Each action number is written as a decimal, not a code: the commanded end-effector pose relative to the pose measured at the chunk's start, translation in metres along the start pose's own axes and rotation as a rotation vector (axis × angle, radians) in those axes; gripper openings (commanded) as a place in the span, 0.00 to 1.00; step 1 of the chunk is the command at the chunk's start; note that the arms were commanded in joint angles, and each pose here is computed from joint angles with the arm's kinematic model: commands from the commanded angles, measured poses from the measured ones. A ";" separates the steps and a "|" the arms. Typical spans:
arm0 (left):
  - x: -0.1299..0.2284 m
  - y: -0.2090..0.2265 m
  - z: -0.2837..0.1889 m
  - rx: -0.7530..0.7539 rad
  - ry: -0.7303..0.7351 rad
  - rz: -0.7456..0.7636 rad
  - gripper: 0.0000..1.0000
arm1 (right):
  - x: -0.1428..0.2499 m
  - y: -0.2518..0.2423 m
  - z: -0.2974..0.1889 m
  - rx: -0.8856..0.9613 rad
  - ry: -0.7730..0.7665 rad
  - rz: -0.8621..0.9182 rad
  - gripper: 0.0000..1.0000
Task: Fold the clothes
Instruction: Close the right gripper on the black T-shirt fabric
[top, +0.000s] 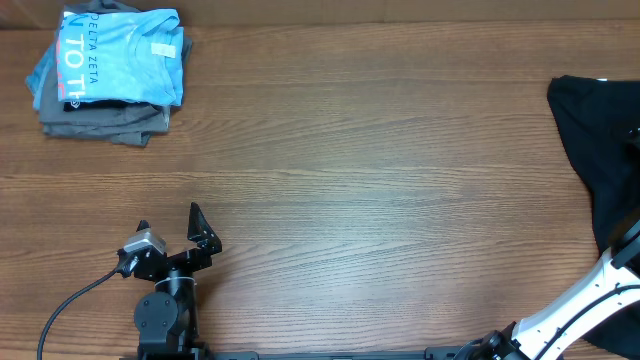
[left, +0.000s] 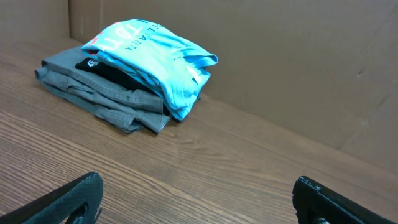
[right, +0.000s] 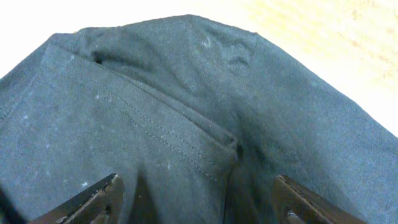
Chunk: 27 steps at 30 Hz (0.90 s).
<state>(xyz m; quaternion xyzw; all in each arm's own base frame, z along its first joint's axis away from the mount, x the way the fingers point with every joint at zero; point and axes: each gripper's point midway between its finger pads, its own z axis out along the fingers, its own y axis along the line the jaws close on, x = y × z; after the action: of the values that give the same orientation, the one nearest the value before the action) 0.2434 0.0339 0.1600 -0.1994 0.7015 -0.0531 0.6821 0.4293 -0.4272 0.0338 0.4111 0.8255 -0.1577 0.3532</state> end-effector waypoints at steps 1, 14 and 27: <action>-0.002 0.001 0.000 -0.007 -0.012 0.003 1.00 | -0.006 0.002 0.005 -0.001 -0.019 0.000 0.79; -0.002 0.001 0.000 -0.007 -0.012 0.003 1.00 | 0.002 0.001 0.014 0.000 -0.013 0.000 0.60; -0.002 0.001 0.000 -0.007 -0.012 0.003 1.00 | -0.012 -0.001 0.006 0.025 -0.015 -0.001 0.21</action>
<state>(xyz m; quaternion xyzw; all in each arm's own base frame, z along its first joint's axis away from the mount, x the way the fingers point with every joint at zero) 0.2434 0.0340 0.1600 -0.1995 0.7015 -0.0530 0.6822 0.4280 -0.4270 0.0182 0.4138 0.8308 -0.1554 0.3382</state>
